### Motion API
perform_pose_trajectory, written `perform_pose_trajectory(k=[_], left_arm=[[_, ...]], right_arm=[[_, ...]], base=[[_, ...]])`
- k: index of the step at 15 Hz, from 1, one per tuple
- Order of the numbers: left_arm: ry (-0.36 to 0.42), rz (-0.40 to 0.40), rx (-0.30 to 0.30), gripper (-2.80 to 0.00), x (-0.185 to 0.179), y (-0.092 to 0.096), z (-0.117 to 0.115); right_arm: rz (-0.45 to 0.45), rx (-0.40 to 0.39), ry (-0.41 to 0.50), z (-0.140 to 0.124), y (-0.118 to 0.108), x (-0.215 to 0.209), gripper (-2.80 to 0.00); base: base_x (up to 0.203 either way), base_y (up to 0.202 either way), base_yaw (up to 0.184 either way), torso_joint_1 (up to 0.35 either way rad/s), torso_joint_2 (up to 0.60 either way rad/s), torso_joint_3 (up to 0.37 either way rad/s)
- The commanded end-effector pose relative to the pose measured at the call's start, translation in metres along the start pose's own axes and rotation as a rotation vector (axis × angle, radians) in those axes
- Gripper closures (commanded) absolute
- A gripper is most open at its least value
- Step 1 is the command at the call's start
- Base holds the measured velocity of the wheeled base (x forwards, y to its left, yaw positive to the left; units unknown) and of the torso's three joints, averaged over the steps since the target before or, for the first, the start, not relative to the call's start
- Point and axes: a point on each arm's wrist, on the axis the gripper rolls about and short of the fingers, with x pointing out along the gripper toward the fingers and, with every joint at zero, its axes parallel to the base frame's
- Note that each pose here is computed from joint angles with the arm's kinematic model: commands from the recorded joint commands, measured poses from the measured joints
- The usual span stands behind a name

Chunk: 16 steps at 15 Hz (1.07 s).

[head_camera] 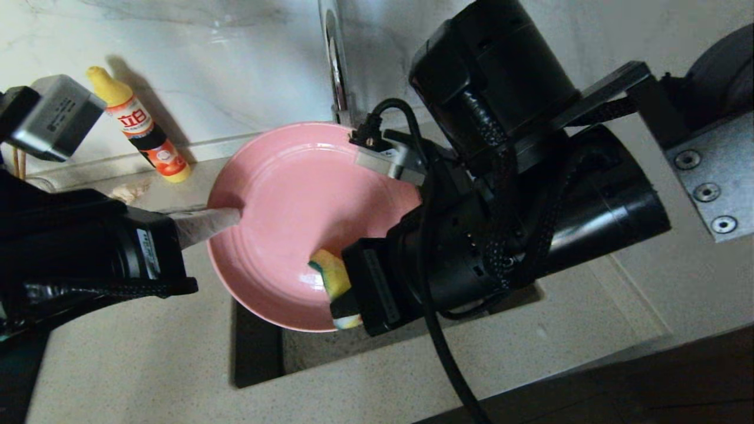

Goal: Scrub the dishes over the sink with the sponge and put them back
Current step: Wipe the plate

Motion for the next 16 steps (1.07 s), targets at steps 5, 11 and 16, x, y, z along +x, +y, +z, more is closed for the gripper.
perform_pose_trajectory(k=[5,11,16], left_arm=[[0.032,0.004,0.005,0.0,0.0,0.0,-0.008],[0.06,-0.004,0.018,0.0,-0.001,0.001,-0.019],[0.063,0.0,0.017,0.0,-0.002,0.001,-0.021]], right_arm=[[0.038,-0.031,-0.093,0.011,0.004,0.019,0.0],[0.032,-0.019,-0.154,0.021,-0.004,0.011,0.0],[0.015,-0.006,-0.226,0.029,-0.012,-0.024,0.0]], base=[[0.0,0.0,0.0,0.0,0.0,0.0],[0.0,0.0,0.0,0.0,0.0,0.0],[0.0,0.0,0.0,0.0,0.0,0.0]])
